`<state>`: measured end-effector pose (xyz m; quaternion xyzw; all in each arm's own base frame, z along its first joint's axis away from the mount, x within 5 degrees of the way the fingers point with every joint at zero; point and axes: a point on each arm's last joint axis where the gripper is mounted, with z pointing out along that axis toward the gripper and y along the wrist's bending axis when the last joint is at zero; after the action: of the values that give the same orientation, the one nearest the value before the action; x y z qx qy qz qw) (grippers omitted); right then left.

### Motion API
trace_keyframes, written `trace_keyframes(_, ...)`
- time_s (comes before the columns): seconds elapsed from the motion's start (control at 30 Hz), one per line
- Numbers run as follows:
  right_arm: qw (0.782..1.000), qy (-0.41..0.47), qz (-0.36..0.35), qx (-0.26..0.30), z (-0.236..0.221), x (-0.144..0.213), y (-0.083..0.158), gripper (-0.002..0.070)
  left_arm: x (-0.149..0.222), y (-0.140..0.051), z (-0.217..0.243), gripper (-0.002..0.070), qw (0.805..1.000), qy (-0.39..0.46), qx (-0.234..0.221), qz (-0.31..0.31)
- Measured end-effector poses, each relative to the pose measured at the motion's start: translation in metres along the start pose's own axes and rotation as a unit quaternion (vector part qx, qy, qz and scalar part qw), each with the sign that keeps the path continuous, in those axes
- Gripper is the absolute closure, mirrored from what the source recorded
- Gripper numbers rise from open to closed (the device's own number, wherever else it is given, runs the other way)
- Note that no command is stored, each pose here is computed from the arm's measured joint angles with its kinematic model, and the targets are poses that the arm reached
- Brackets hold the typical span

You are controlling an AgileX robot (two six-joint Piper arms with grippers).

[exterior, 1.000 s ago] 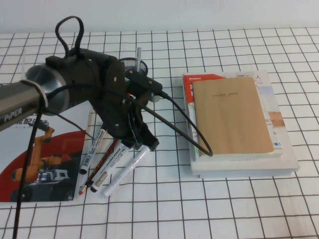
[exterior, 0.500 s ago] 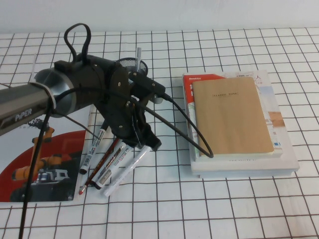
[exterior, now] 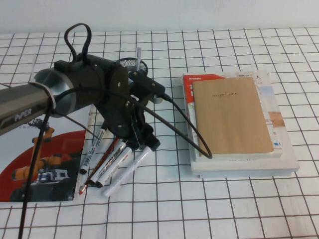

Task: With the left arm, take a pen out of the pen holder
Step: 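Take a marker out of the pen holder and lay it on the table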

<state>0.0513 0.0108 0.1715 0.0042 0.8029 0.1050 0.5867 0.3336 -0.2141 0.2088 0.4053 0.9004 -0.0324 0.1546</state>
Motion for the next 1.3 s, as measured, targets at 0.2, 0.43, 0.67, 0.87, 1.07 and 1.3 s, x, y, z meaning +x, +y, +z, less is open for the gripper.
trace_keyframes(0.2, 1.0, 0.0, 0.0, 0.0, 0.0, 0.0, 0.0, 0.069, 0.001, -0.001, -0.016, 0.0572, 1.0, -0.005, -0.001, 0.001)
trace_keyframes(0.43, 1.0, 0.0, 0.0, 0.0, 0.0, 0.0, 0.0, 0.069, 0.001, -0.002, -0.069, 0.0669, 0.998, -0.066, -0.019, -0.005)
trace_keyframes(0.67, 1.0, 0.0, 0.0, 0.0, 0.0, 0.0, 0.0, 0.069, 0.039, -0.014, -0.135, 0.0675, 0.984, -0.171, -0.045, -0.027)
trace_keyframes(0.87, 1.0, 0.0, 0.0, 0.0, 0.0, 0.0, 0.0, 0.069, 0.097, -0.03, -0.165, 0.0675, 0.962, -0.26, -0.061, -0.049)
trace_keyframes(1.07, 1.0, 0.0, 0.0, 0.0, 0.0, 0.0, 0.0, 0.069, 0.155, -0.047, -0.181, 0.0675, 0.938, -0.332, -0.072, -0.063)
trace_keyframes(1.3, 1.0, 0.0, 0.0, 0.0, 0.0, 0.0, 0.0, 0.069, 0.213, -0.063, -0.18, 0.0675, 0.907, -0.404, -0.073, -0.093)
